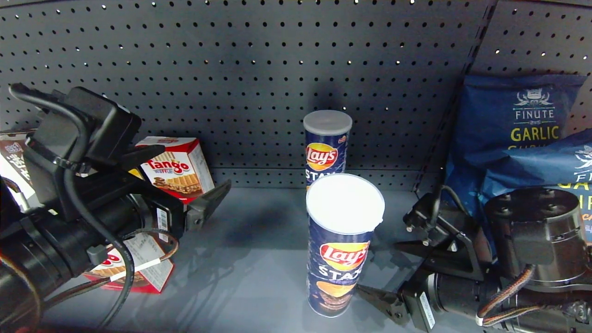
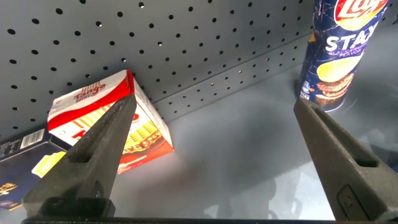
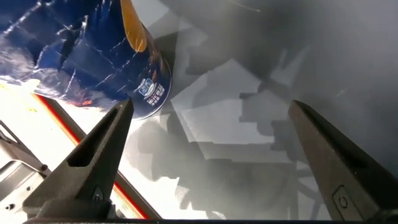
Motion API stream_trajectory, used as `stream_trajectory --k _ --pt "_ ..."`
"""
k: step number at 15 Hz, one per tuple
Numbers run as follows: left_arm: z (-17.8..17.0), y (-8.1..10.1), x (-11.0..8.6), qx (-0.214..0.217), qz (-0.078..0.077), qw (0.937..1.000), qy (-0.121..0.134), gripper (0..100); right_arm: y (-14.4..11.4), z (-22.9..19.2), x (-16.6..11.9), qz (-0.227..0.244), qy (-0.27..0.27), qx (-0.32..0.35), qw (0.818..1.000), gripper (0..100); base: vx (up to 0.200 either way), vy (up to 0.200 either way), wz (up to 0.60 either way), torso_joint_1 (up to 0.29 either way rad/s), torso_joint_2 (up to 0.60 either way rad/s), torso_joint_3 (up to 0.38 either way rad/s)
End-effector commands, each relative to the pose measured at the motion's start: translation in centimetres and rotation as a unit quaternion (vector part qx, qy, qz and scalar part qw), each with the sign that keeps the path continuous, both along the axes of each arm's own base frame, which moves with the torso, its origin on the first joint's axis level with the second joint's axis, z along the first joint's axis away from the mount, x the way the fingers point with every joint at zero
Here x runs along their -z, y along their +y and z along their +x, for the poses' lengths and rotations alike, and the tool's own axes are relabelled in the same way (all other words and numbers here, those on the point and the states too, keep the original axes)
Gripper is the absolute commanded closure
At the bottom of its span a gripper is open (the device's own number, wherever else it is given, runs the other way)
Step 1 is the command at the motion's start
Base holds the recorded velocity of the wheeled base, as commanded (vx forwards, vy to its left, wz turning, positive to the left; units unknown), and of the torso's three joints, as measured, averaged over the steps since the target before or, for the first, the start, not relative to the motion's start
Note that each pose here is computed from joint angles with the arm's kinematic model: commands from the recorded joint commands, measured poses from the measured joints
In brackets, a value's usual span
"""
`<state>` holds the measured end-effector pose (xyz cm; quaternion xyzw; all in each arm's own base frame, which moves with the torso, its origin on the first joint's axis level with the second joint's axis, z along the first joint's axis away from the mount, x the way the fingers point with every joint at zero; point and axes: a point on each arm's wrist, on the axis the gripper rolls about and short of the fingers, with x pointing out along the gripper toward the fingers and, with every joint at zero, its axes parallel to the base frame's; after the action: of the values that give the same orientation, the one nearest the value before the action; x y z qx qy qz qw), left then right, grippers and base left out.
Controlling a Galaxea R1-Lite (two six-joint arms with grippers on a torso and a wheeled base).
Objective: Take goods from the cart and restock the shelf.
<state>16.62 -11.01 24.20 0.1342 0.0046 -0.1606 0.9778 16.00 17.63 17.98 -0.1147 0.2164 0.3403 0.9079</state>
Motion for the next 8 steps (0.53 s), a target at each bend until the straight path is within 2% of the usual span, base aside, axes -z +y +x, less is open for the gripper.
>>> stream_trajectory --k 1,8 --pt "0.02 -0.02 0.02 0.000 0.000 1.0000 0.000 0 0.16 0.08 0.09 -0.001 0.001 -0.001 1.000 0 0.000 0.000 0.00 0.000 0.00 0.000" --pt "0.01 -0.01 0.15 0.000 0.002 1.0000 0.002 0 0.26 0.16 0.19 -0.002 0.002 -0.001 1.000 0 0.000 0.000 0.00 0.000 0.00 0.000"
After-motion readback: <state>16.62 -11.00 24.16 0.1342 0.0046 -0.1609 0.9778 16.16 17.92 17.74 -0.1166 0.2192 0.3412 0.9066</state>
